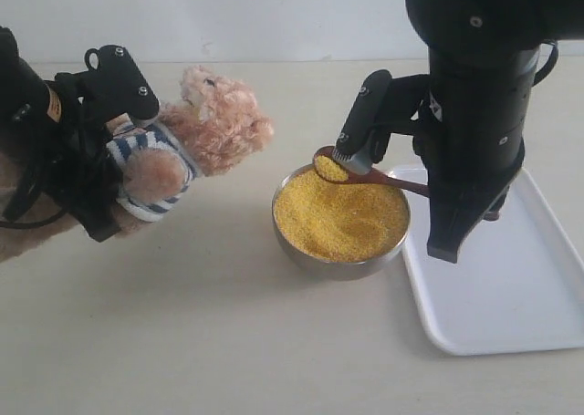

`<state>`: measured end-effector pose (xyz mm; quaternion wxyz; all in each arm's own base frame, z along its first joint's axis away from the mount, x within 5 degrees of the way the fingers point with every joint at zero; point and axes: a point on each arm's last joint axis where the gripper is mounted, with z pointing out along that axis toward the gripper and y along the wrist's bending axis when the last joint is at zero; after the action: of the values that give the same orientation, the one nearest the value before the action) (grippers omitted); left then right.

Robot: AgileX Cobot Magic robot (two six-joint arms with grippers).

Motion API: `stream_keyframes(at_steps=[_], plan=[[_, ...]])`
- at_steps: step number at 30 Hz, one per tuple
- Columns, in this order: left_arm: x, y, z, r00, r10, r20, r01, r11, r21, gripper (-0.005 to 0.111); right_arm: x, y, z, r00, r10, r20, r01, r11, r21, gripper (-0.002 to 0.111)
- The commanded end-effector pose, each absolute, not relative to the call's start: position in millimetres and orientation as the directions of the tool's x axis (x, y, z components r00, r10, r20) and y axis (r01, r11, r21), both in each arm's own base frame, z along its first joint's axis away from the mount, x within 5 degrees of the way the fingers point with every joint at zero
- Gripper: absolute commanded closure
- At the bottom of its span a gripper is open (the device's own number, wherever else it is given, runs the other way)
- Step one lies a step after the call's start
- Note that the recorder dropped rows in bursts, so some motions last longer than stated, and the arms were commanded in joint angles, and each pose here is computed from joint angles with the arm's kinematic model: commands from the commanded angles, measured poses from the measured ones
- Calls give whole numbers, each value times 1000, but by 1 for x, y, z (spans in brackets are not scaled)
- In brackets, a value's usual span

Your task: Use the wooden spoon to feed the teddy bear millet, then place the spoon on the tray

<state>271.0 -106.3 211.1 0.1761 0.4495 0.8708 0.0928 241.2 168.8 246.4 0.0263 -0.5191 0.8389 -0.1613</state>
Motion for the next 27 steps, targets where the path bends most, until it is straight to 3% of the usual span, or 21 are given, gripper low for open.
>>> stream_keyframes(at_steps=[1,13,27], plan=[[274,-109,214,-520,820,-238,746,572,341,103,242,168,253,-457,-883,105,-860,409,-305,109],[272,-125,200,-454,874,-170,798,484,360,103,242,169,253,-442,-890,108,-869,395,-296,109],[279,-131,207,-464,872,-154,790,486,374,103,241,169,253,-435,-894,108,-875,390,-287,109]])
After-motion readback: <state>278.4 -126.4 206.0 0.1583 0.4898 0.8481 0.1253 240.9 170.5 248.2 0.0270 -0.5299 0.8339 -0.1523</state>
